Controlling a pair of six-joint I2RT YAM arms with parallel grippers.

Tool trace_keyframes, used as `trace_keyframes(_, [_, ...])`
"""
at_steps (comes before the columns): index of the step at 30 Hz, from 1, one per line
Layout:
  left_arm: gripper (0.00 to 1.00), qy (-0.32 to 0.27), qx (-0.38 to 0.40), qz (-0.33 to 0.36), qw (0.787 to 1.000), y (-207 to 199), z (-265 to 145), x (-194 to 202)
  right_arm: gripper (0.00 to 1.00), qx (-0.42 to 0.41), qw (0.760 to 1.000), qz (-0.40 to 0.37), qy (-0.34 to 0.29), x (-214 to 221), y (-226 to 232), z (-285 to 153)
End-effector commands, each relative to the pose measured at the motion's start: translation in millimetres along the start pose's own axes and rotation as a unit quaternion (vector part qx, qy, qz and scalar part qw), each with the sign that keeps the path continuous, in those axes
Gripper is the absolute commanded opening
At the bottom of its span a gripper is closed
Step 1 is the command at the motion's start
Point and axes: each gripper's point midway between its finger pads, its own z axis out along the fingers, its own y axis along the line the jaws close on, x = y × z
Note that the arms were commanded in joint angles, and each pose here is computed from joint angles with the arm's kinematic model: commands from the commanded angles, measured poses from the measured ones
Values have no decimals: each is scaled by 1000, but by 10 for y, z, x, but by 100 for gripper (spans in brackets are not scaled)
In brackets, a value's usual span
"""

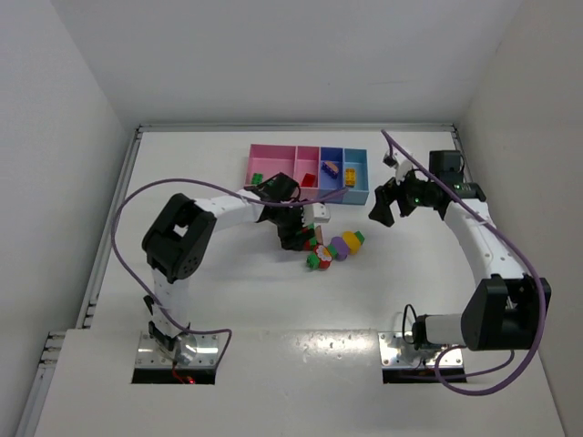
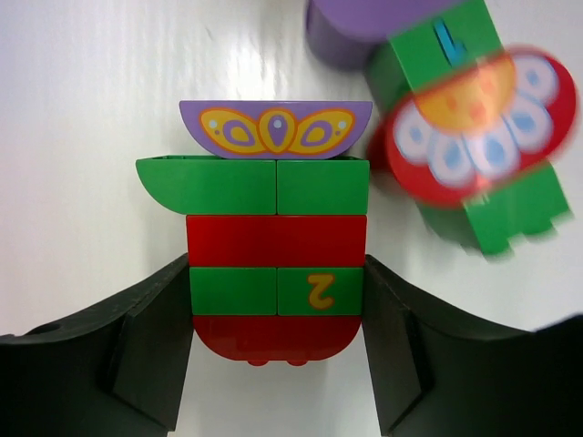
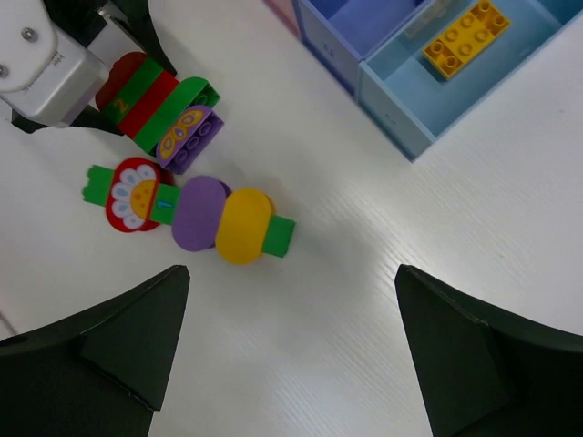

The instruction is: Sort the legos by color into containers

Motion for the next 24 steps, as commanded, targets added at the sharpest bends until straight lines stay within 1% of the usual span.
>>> trace_keyframes(1, [30, -75, -42, -6, 996, 64, -469, -337, 95, -64, 994, 79, -41, -139, 204, 101])
trace_keyframes(2, [30, -106, -68, -8, 992, 65, -738, -506, 95, -76, 991, 101, -52, -173, 254, 115])
trace_keyframes(3, [29, -106, -78, -17, 991, -3, -780, -428, 95, -97, 986, 125, -58, -195, 329, 168])
trace_keyframes(4, [29, -118, -91, -18, 989, -17, -876, -479, 95, -134, 972, 184, -62, -204, 462, 202])
trace_keyframes(5, [29, -147, -108, -17, 983, -42, -1080, -644, 95, -149, 968, 186, -83, -332, 477, 232])
trace_keyframes(7, [29, -152, -133, -33, 979, -48, -1197, -636, 95, -206, 947, 230, -92, -386, 625, 300])
trace_keyframes(8, [29, -163, -140, -30, 976, -69, -1260, -722, 95, -221, 936, 253, -106, -506, 618, 308])
trace_keyframes(9, [29, -167, -138, -29, 976, -130, -1284, -746, 95, -241, 928, 263, -105, -545, 682, 338])
trace_keyframes(11, [29, -173, -159, -28, 972, -142, -1404, -796, 95, -287, 911, 279, -100, -645, 811, 399])
trace_keyframes(13, [29, -185, -162, -37, 969, -168, -1482, -851, 95, -320, 902, 276, -94, -752, 947, 438])
trace_keyframes(14, [29, -182, -166, -39, 968, -152, -1486, -842, 95, -326, 898, 280, -99, -819, 964, 463])
trace_keyframes(15, [29, -192, -166, -38, 966, -184, -1517, -906, 95, -336, 894, 281, -95, -847, 987, 498])
trace_keyframes(18, [29, -197, -167, -40, 965, -195, -1552, -929, 95, -356, 893, 255, -103, -1035, 1044, 503])
trace_keyframes(24, [29, -200, -167, -31, 965, -228, -1552, -951, 95, -381, 889, 234, -98, -1147, 1197, 529])
